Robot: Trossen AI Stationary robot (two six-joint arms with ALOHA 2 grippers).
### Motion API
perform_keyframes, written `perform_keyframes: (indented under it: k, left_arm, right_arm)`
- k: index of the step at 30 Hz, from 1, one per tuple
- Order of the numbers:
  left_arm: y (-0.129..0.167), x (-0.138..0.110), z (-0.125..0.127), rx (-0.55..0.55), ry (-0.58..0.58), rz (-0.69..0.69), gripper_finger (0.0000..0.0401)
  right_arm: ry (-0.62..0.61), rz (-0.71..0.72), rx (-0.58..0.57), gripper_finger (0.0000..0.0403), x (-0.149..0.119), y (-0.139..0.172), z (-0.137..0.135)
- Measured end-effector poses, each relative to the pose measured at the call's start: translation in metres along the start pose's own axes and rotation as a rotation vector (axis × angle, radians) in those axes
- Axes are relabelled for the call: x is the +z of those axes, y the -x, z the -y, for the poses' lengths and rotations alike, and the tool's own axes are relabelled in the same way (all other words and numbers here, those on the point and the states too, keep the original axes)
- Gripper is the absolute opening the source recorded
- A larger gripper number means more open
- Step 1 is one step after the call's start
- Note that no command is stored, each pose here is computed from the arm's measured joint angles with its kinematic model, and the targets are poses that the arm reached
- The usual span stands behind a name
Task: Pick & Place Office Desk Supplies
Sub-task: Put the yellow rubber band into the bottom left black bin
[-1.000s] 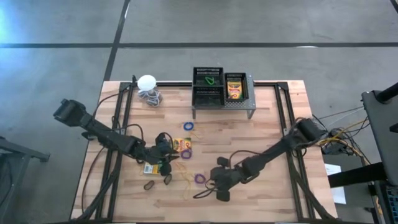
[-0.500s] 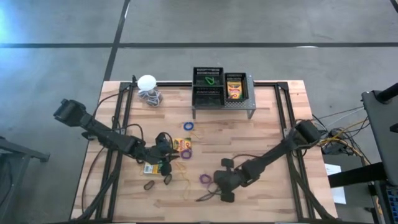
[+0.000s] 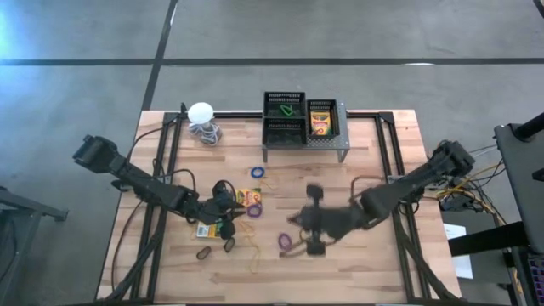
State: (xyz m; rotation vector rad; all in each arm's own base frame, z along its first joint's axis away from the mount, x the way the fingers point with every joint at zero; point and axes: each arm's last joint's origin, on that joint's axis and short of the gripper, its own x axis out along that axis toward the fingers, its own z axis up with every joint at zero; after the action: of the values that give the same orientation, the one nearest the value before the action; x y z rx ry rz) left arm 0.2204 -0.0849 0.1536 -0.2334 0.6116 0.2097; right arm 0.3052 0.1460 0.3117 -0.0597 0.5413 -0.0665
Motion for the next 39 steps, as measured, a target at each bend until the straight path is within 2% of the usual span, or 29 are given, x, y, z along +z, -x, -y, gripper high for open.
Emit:
perform_keyframes:
  k: [3,7,11,14,16,21,28,39]
  left_arm:
    - [0.0,0.0,0.0,0.0,0.0,0.0,0.0106]
    - [0.0,0.0,0.0,0.0,-0.003,-0.001,0.0106]
    - [0.0,0.0,0.0,0.0,-0.004,-0.001,0.0106]
    - [0.0,0.0,0.0,0.0,-0.007,-0.001,0.0106]
    - [0.0,0.0,0.0,0.0,-0.008,-0.001,0.0106]
    - [0.0,0.0,0.0,0.0,-0.011,-0.001,0.0106]
    - [0.0,0.0,0.0,0.007,-0.018,0.003,0.0106]
    - [0.0,0.0,0.0,0.008,-0.027,0.003,0.0106]
  right_arm:
    - [0.063,0.09,-0.152,0.0009,0.025,0.008,0.022]
    - [0.125,0.152,-0.278,0.0009,0.058,0.014,0.063]
    - [0.148,0.132,-0.419,0.0009,0.072,0.009,0.112]
    - [0.107,0.122,-0.511,0.0009,0.076,0.007,0.15]
    - [0.081,0.109,-0.526,0.0009,0.075,0.005,0.173]
    - [0.012,0.087,-0.45,0.0008,0.064,0.0,0.214]
    - [-0.04,0.021,-0.469,0.0008,0.045,-0.007,0.235]
    - [-0.077,-0.076,-0.483,0.0008,0.014,-0.02,0.243]
